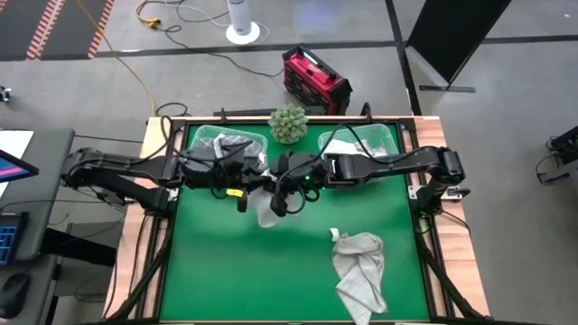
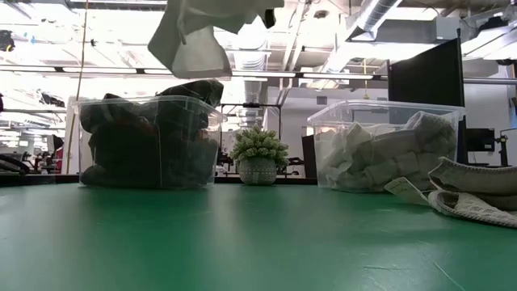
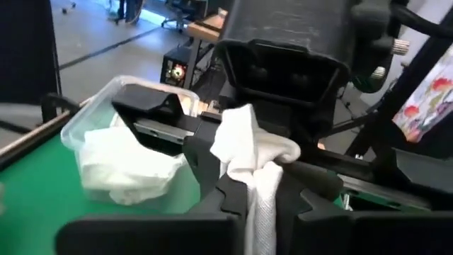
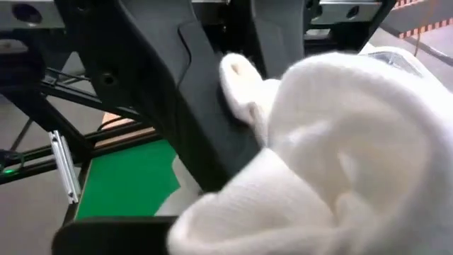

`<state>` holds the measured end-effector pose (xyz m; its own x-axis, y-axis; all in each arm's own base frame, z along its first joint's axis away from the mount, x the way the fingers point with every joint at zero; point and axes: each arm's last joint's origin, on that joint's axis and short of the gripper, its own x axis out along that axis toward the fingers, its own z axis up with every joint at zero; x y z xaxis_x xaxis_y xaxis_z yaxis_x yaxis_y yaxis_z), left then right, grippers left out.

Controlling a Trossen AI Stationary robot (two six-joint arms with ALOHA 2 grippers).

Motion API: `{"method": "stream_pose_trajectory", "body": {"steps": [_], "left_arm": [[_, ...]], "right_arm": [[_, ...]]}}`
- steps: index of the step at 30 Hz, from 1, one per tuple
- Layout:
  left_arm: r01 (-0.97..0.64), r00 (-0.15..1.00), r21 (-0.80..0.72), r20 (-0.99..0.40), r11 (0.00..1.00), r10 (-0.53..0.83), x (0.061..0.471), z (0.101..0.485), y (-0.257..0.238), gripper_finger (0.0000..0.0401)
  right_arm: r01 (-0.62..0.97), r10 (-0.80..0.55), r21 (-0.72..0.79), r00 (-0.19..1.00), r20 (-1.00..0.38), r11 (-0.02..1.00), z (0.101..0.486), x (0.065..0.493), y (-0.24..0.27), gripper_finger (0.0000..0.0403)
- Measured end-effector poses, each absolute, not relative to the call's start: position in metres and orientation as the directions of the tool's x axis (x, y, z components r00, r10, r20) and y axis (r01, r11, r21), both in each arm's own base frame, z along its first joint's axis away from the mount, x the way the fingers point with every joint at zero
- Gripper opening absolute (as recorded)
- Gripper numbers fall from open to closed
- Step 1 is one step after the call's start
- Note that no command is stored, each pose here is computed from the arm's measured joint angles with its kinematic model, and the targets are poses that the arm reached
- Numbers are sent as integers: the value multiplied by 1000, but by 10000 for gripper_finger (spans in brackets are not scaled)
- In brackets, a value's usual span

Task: Sort towels by color in basket
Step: Put the white towel into the right transparent bin

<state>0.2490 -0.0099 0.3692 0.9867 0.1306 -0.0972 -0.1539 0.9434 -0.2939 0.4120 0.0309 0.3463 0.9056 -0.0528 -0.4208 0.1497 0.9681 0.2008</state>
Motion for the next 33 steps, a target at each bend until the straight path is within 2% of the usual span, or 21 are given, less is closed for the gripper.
{"method": "stream_pose_trajectory", "body": {"steps": [5,6,9,13,17,23,27,30,33], "left_arm": [[-290,951,-286,-198,913,239,239,379,5,97],[-313,945,-285,-194,906,265,236,386,8,115],[-371,920,-264,-234,890,314,231,392,15,162],[-448,892,-275,-193,851,408,223,408,25,205],[-467,883,-339,-140,816,448,214,422,31,214],[-483,874,-390,-161,784,459,202,422,32,212],[-508,861,-400,-215,763,461,193,419,32,226],[-523,852,-387,-251,759,460,188,416,31,239],[-525,851,-382,-244,761,465,180,419,31,243]], "right_arm": [[195,-81,161,841,-536,967,347,393,18,49],[197,-85,162,848,-523,967,354,390,15,49],[237,-111,137,795,-596,962,364,365,4,49],[410,-300,23,702,-645,912,380,330,-16,49],[620,-504,-80,548,-668,780,394,288,-38,49],[752,-584,-196,291,-758,629,390,246,-61,49],[774,-591,-231,219,-776,589,371,236,-69,49],[784,-623,-279,170,-763,555,343,237,-71,49],[794,-688,-315,171,-705,520,308,241,-67,49]]}}
